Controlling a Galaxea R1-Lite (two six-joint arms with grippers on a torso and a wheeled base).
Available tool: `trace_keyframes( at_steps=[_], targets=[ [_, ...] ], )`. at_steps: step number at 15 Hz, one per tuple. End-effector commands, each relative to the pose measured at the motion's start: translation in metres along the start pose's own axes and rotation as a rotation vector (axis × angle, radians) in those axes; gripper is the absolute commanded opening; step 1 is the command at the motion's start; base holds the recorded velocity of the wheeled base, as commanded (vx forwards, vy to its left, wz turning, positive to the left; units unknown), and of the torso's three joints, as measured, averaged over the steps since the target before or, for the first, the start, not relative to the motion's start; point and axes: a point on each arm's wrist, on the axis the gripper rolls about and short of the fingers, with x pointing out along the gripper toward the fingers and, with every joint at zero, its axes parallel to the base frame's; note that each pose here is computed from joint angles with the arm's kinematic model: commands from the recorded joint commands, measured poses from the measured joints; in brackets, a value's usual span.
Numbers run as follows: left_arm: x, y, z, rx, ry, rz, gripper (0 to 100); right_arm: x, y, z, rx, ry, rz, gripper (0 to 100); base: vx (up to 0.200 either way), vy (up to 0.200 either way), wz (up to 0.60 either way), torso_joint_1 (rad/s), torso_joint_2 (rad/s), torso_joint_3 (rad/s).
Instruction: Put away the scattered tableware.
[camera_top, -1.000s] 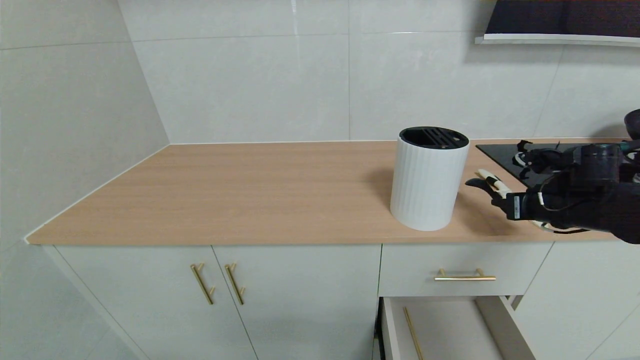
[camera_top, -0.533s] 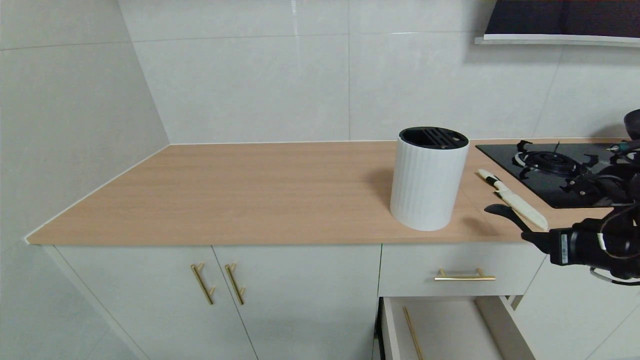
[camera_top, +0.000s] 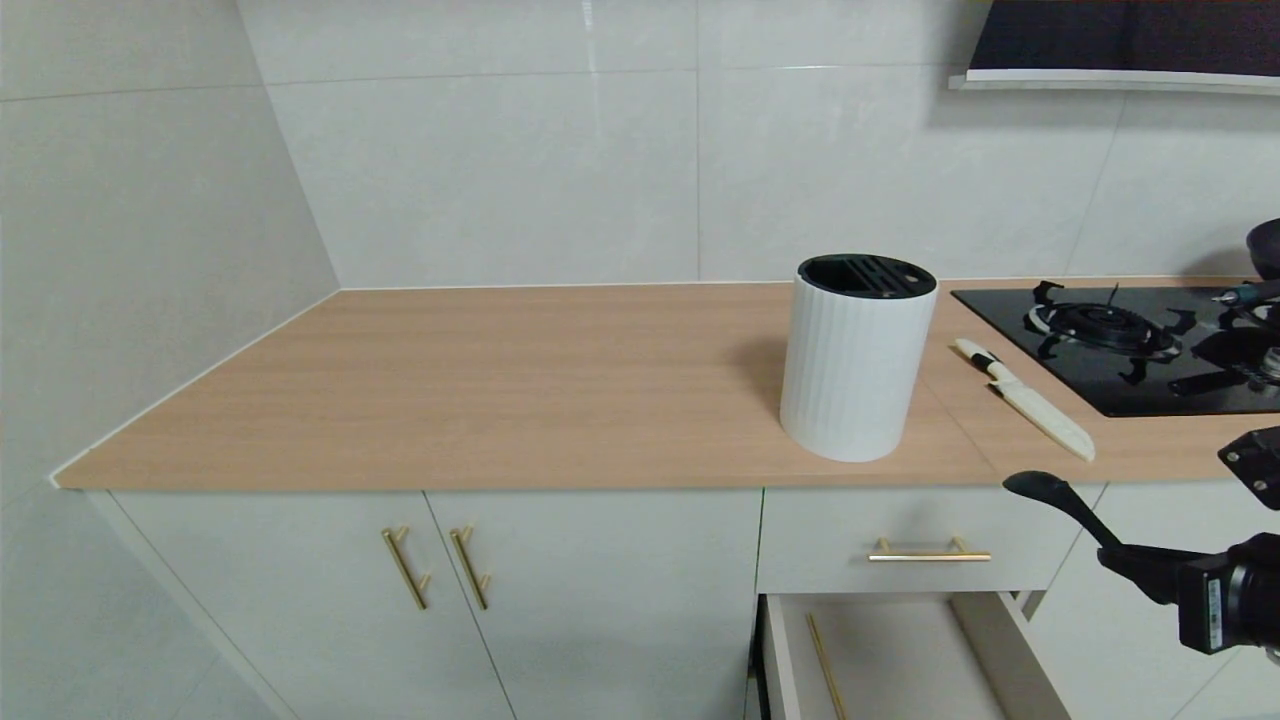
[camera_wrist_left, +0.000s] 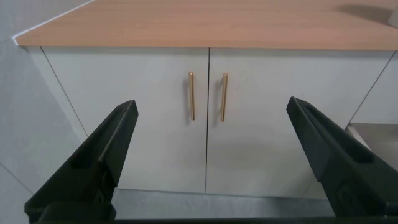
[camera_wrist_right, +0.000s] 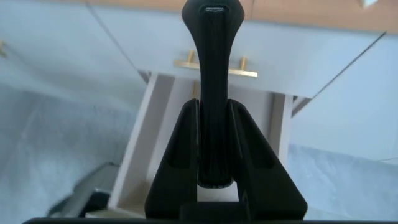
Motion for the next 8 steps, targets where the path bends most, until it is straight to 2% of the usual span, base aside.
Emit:
trace_keyframes(
  at_steps=[1, 7, 8],
  targets=[
    [0.000, 0.000, 0.000, 0.000, 0.001, 0.001, 100, -0.005, 0.002, -0.006, -0.015, 0.002, 0.003, 0, 0.000, 0.000, 0.00, 0.000, 0.00, 0.000],
    [0.000, 0.000, 0.000, 0.000, 0.001, 0.001, 100, -0.003, 0.011, -0.020, -0.071, 0.052, 0.055, 0, 0.000, 0.000, 0.00, 0.000, 0.00, 0.000],
    [0.000, 0.000, 0.000, 0.000, 0.001, 0.001, 100, -0.003, 0.011, -0.021, -0.071, 0.057, 0.056, 0, 0.000, 0.000, 0.00, -0.124, 0.25, 0.154]
  ],
)
